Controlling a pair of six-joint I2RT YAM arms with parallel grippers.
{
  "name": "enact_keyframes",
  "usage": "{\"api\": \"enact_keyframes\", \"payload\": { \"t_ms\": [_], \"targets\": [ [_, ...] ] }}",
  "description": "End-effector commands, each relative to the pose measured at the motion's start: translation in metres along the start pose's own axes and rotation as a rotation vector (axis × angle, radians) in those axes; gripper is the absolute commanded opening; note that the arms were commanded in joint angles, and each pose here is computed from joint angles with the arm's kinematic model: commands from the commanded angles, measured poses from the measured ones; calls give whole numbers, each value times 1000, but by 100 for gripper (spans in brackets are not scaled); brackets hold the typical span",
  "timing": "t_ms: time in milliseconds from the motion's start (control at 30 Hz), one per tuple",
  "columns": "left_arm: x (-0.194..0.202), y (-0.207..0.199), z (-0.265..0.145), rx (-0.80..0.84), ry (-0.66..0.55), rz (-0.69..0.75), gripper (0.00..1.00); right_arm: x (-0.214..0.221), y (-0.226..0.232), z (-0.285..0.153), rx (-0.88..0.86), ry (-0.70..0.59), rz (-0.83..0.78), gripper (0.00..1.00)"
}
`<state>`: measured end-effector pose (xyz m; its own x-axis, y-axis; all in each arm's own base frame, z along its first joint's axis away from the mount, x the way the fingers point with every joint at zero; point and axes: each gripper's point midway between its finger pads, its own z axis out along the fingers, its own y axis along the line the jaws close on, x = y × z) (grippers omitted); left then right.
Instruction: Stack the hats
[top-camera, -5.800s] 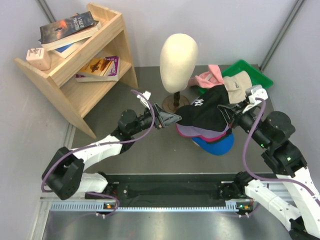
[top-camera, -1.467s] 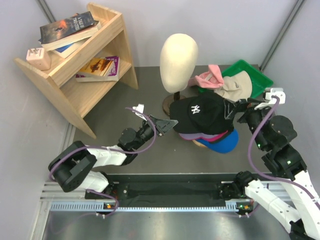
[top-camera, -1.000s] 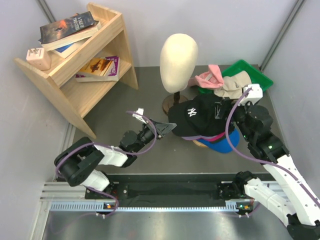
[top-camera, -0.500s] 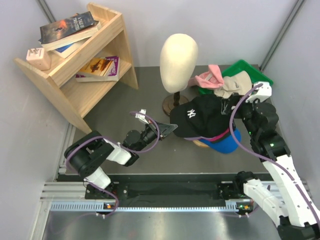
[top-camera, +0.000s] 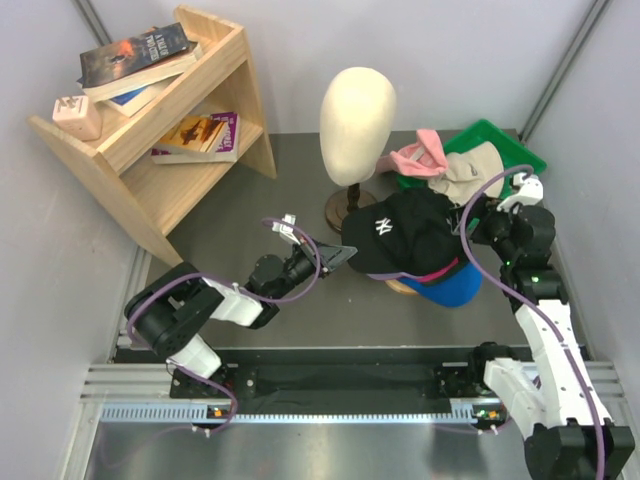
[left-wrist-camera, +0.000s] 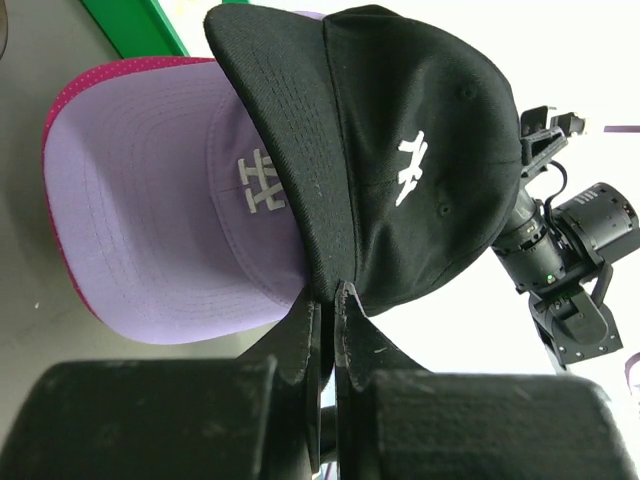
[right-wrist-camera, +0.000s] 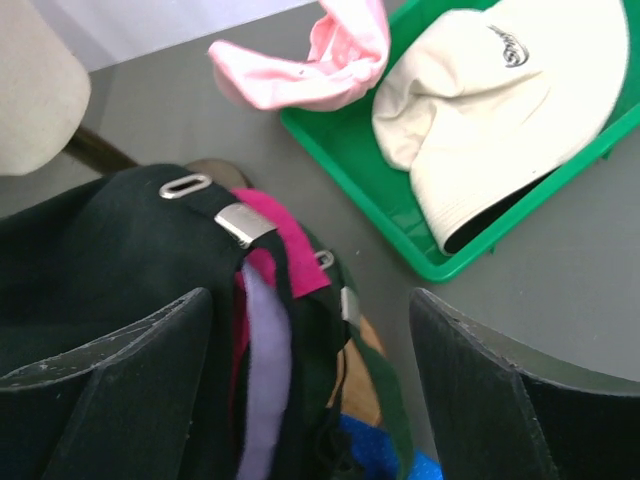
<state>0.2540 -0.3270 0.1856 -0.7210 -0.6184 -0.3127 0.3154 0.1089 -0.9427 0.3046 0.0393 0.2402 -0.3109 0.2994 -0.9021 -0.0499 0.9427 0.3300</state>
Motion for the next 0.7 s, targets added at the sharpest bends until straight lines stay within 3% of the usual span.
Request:
{"api": "enact_keyframes", "payload": {
  "t_ms": [0, 267, 467, 500, 667],
  "targets": [
    [7, 42, -3, -153, 42, 53, 0, -4, -3, 4, -26, -25, 12, 78],
    [9, 53, -5, -174, 48, 44, 0, 19, -19, 18, -19, 37, 24, 62],
    [12, 69, -10, -221, 49, 32, 0, 20, -25, 16, 7, 36, 7, 31],
    [12, 72, -11, -230, 45, 29, 0, 20, -27, 15, 18, 35, 6, 22],
    [16, 89, -19, -276, 47, 5, 0, 28, -31, 18, 27, 54, 6, 8]
  ]
}}
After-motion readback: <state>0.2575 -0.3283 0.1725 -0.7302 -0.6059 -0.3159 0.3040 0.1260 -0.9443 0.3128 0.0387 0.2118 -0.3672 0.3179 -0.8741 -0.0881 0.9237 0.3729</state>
